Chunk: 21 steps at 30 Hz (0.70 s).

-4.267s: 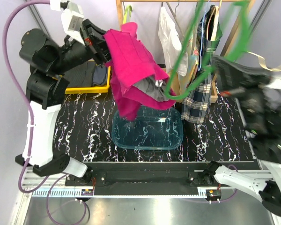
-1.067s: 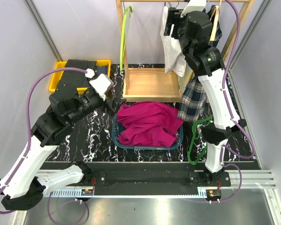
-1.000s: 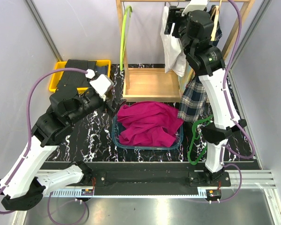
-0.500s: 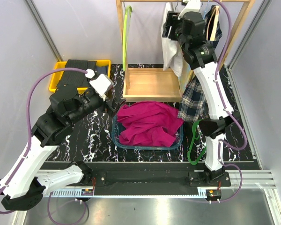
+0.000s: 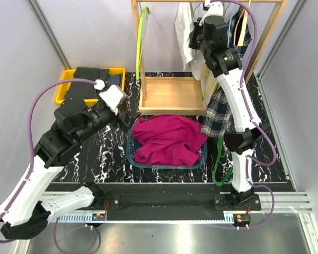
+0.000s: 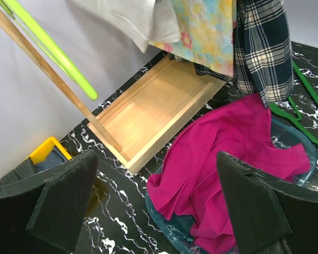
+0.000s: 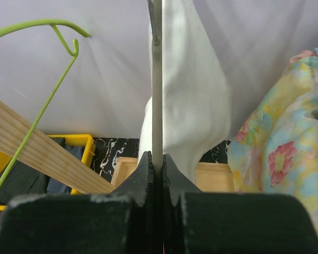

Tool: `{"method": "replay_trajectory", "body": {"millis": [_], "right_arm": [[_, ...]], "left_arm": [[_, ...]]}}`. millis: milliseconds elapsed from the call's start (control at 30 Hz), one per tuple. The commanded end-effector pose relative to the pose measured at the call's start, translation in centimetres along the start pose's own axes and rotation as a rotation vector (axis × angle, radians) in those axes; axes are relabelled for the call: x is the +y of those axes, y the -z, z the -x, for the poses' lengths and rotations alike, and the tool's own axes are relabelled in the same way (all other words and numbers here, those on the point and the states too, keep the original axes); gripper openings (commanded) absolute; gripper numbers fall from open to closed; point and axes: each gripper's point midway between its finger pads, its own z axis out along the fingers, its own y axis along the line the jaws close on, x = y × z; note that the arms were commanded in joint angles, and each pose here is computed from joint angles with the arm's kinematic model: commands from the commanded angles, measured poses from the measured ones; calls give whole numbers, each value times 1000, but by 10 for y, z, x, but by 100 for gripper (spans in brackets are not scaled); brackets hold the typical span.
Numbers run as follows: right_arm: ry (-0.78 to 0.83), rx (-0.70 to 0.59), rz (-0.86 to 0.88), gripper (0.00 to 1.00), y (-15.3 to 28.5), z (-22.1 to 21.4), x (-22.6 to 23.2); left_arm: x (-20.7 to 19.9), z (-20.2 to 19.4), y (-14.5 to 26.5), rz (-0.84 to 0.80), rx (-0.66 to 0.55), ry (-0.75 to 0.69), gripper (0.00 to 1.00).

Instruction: Remove the skirt from the hanger

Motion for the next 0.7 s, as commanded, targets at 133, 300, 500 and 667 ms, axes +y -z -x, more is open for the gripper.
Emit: {"method": "replay_trajectory", "body": {"millis": [133,300,500,667], "right_arm": [[-5,-217,44,0,37,81,7],[-60,-381,120,0,72,137,19],[-23,-394,151,0,105,152,19],[-37,-281,211,0,128,120,22]], "left_arm": [[6,7,3,35,-41,12,99],[5,4,2,27,-36,25,99],[6,2,3,31,-33,21,99],[6,4,2,25,-36,32,99]]}}
